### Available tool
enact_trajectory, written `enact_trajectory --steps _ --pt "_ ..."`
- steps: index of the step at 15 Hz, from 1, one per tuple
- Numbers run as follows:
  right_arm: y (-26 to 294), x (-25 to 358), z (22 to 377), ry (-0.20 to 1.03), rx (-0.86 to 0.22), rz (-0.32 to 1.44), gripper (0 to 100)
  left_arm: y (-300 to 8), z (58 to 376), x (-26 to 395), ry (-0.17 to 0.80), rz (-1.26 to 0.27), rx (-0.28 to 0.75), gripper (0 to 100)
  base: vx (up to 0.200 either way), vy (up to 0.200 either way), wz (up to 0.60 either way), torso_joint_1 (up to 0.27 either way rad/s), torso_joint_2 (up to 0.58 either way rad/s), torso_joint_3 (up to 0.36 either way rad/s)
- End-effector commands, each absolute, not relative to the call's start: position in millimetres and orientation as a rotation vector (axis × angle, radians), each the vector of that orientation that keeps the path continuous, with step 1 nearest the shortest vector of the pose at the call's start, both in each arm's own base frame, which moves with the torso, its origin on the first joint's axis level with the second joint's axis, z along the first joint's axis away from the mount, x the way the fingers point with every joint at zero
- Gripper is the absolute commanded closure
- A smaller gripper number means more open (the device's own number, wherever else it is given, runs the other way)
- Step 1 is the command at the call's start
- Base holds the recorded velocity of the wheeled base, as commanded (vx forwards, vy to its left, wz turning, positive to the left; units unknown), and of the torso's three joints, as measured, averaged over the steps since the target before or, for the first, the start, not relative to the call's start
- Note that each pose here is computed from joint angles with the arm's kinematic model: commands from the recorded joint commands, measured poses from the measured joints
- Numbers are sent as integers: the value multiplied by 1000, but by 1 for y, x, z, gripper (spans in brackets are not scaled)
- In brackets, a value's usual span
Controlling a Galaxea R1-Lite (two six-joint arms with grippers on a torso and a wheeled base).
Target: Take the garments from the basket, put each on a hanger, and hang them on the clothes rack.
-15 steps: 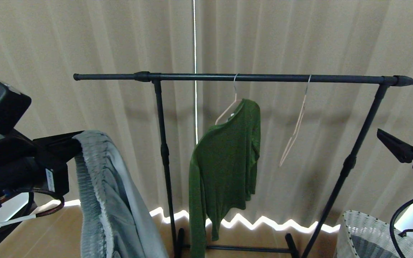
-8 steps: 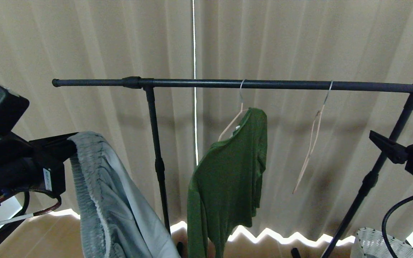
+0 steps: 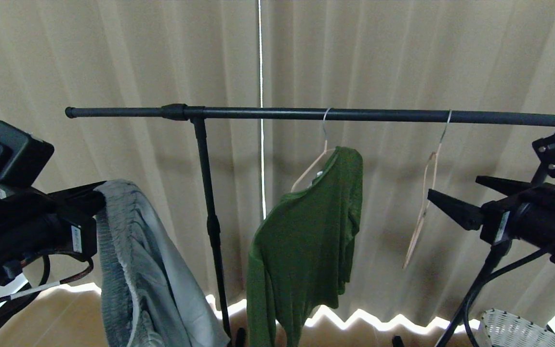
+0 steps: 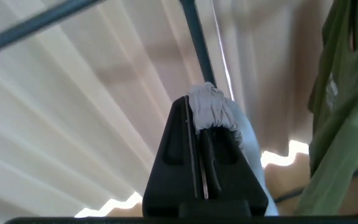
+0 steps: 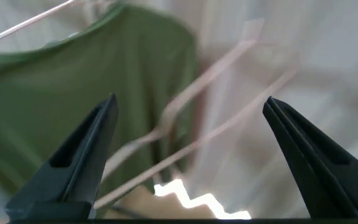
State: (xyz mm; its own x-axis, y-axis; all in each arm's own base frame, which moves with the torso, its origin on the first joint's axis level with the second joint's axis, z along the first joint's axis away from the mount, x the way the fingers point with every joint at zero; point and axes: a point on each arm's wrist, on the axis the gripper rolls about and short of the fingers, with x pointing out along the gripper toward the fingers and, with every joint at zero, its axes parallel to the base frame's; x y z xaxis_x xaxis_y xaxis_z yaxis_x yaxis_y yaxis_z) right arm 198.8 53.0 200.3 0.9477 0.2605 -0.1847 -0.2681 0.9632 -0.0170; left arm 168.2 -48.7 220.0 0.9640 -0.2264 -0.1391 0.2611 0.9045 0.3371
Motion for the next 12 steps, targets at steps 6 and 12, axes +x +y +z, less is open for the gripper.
enact_trajectory --steps 6,12 --pt "63 235 195 365 -16 86 0 -50 210 169 132 -266 371 100 0 0 0 0 0 0" --pt "62 245 191 421 -49 -9 0 -54 204 166 145 -296 374 100 0 0 0 0 0 0"
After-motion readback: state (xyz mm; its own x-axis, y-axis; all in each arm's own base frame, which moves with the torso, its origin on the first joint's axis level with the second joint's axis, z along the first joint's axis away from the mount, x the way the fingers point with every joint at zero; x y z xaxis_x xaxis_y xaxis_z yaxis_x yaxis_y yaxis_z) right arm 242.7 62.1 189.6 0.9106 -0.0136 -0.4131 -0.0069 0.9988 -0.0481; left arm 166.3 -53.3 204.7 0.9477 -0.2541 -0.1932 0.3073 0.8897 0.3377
